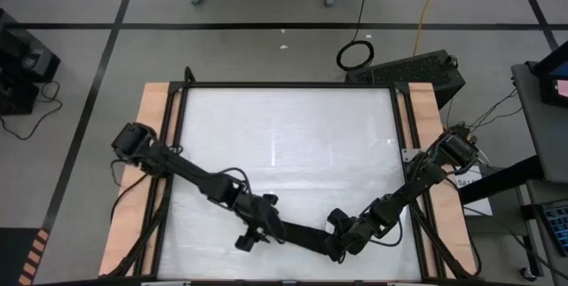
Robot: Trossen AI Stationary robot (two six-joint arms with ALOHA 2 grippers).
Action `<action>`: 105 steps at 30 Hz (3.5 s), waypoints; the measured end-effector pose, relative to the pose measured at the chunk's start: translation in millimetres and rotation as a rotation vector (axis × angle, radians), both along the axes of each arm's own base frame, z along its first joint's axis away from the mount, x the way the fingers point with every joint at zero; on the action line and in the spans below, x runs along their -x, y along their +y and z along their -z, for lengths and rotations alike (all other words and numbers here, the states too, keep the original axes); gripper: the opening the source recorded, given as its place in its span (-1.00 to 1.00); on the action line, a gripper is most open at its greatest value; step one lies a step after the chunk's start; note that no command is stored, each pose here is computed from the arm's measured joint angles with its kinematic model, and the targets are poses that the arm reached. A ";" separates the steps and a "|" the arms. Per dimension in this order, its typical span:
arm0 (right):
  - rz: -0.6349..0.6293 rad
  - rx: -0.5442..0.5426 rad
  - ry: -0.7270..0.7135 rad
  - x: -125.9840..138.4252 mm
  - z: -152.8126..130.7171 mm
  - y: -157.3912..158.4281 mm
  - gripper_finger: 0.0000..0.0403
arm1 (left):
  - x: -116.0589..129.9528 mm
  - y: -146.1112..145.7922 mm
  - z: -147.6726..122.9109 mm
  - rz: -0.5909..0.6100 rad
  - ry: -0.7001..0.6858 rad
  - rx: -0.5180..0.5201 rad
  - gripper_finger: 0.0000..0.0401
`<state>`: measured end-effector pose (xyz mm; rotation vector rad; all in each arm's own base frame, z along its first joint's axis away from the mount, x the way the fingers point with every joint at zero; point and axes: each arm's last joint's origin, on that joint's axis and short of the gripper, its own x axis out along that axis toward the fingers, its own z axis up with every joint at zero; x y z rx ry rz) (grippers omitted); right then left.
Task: Roll towel
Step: Roll the black towel
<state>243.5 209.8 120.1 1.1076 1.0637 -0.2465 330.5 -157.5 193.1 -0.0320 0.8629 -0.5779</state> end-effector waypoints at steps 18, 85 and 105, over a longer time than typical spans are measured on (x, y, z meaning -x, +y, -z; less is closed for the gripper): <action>-0.033 0.023 -0.018 -0.2 0.1 0.1 -0.79 | -12.0 2.4 58.2 -0.058 0.134 -0.111 0.03; -0.683 0.730 -0.418 -13.5 11.4 10.2 -0.15 | -15.9 23.9 68.4 -0.075 0.258 -0.051 0.03; -0.522 0.624 -0.293 -18.9 16.8 -4.1 -0.15 | -17.1 69.9 40.7 -0.237 0.250 -0.090 0.03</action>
